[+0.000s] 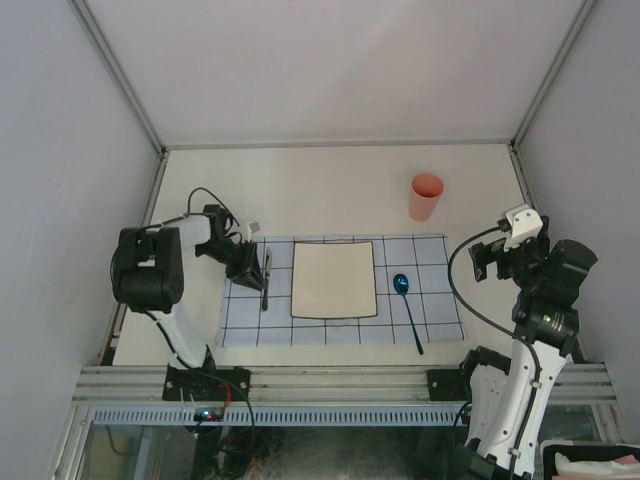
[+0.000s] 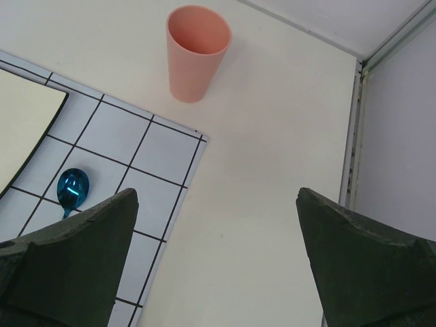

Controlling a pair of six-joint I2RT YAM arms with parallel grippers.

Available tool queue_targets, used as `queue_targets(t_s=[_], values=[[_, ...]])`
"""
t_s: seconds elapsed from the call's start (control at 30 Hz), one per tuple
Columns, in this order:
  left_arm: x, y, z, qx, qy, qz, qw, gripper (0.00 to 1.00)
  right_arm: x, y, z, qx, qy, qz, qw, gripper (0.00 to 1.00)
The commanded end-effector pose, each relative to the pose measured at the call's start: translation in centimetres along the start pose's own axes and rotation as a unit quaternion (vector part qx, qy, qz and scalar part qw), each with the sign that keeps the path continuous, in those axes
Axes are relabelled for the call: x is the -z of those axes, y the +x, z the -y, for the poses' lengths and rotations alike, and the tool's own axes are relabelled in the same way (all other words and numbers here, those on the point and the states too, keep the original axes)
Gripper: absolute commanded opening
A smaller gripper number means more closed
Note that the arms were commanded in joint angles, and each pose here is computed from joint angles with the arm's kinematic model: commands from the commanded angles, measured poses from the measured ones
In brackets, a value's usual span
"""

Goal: Set the dinner table for one person
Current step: Place the knife on the napkin.

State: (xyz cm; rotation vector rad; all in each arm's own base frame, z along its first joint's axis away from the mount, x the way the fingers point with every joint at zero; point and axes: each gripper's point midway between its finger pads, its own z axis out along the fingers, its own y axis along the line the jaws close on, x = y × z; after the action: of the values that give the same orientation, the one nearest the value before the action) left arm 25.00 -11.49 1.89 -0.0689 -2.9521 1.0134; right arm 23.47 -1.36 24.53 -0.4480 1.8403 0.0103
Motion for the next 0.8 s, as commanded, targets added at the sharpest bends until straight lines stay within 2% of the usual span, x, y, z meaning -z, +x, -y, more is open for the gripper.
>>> queue_targets(t_s=[0.0, 0.23, 0.4, 0.5, 0.67, 0.77], values=[[1.6, -1.2, 0.6, -0.044, -0.020, 0.021, 0.999, 0.26, 0.1, -0.7, 0.0, 0.015, -0.003, 0.015, 1.000, 1.00], [2.2, -1.6, 0.5, -0.059, -0.034, 0.028, 0.997, 0.27, 0.1, -0.7, -0.1, 0.017, -0.004, 0.016, 1.000, 1.00], [5.4, -4.3, 0.1, -0.133, -0.104, 0.090, 0.982, 0.27, 0.1, -0.8, 0.1, 0.014, 0.002, 0.017, 1.000, 1.00], [8.9, -6.8, -1.1, -0.191, -0.196, 0.165, 0.948, 0.28, -0.3, -0.7, 0.5, 0.003, 0.013, 0.021, 1.000, 1.00], [14.6, -8.6, -2.4, -0.251, -0.327, 0.271, 0.870, 0.28, -1.3, -1.6, 0.4, -0.036, 0.014, 0.046, 0.998, 1.00], [17.3, -8.1, -2.9, -0.264, -0.383, 0.318, 0.826, 0.28, -1.9, -2.2, -3.7, -0.035, -0.072, 0.056, 0.995, 1.00]])
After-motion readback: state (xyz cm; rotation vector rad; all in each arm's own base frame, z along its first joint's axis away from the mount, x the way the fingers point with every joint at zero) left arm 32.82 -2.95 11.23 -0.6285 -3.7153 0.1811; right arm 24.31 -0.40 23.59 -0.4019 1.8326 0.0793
